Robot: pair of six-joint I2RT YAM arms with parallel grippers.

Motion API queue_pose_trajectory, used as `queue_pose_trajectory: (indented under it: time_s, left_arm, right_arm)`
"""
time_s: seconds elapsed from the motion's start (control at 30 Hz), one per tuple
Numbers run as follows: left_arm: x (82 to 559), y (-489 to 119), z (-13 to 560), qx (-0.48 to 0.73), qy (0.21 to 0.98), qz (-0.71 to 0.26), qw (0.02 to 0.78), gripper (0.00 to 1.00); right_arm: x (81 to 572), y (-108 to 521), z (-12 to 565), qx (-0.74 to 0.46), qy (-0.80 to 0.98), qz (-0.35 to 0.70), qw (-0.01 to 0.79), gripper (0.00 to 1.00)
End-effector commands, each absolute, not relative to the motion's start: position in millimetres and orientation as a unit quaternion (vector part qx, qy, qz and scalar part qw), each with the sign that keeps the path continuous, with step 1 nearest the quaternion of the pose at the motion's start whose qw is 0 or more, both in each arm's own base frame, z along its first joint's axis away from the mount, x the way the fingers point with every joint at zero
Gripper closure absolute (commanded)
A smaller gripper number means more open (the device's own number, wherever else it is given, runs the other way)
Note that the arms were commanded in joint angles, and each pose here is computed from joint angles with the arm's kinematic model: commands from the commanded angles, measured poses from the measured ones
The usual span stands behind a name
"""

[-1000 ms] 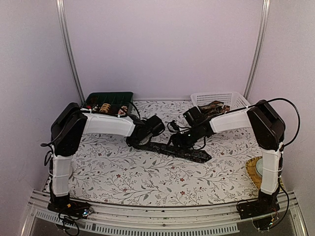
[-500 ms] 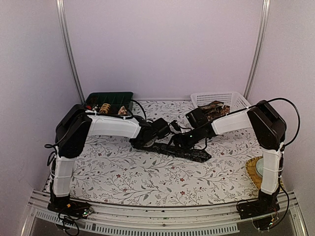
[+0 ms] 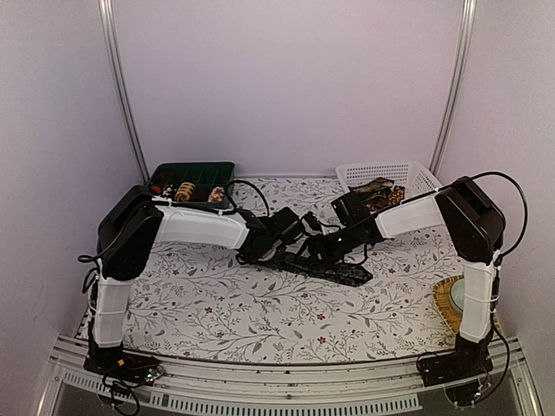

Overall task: Roll the ties
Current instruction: Roll the tie at the center of the board.

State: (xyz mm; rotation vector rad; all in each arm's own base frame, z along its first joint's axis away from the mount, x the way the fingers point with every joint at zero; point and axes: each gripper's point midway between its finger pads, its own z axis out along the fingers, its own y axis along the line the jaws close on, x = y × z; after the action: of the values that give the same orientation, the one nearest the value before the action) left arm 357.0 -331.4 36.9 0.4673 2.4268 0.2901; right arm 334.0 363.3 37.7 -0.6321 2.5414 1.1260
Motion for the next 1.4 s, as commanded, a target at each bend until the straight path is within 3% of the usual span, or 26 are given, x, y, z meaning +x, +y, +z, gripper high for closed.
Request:
queue_pose_trajectory:
  time_s: [0.0, 0.3, 0.7, 1.03, 1.37]
  left_arm:
    - [346, -358, 24, 0.199, 0.932, 0.03, 0.302, 0.7]
    - [350, -353, 54, 0.176, 0.93, -0.025, 0.323, 0.59]
    - [360, -327, 165, 0.11, 0.89, -0.194, 0.399, 0.4]
    - [362, -268, 109, 0.051, 0.899, -0.271, 0.34, 0.41]
    - [363, -268, 89, 0.043, 0.873, -0.357, 0.328, 0.4]
  right_arm:
    - [313, 346, 34, -0.195, 0.898, 0.382, 0.098, 0.32]
    - [322, 345, 71, -0.197, 0.888, 0.393, 0.13, 0.31]
    - [349, 372, 139, -0.207, 0.856, 0.438, 0.182, 0.32]
    - [339, 448, 161, -0.244, 0.803, 0.52, 0.159, 0.38]
    - [338, 483, 113, -0.244, 0.799, 0.539, 0.109, 0.41]
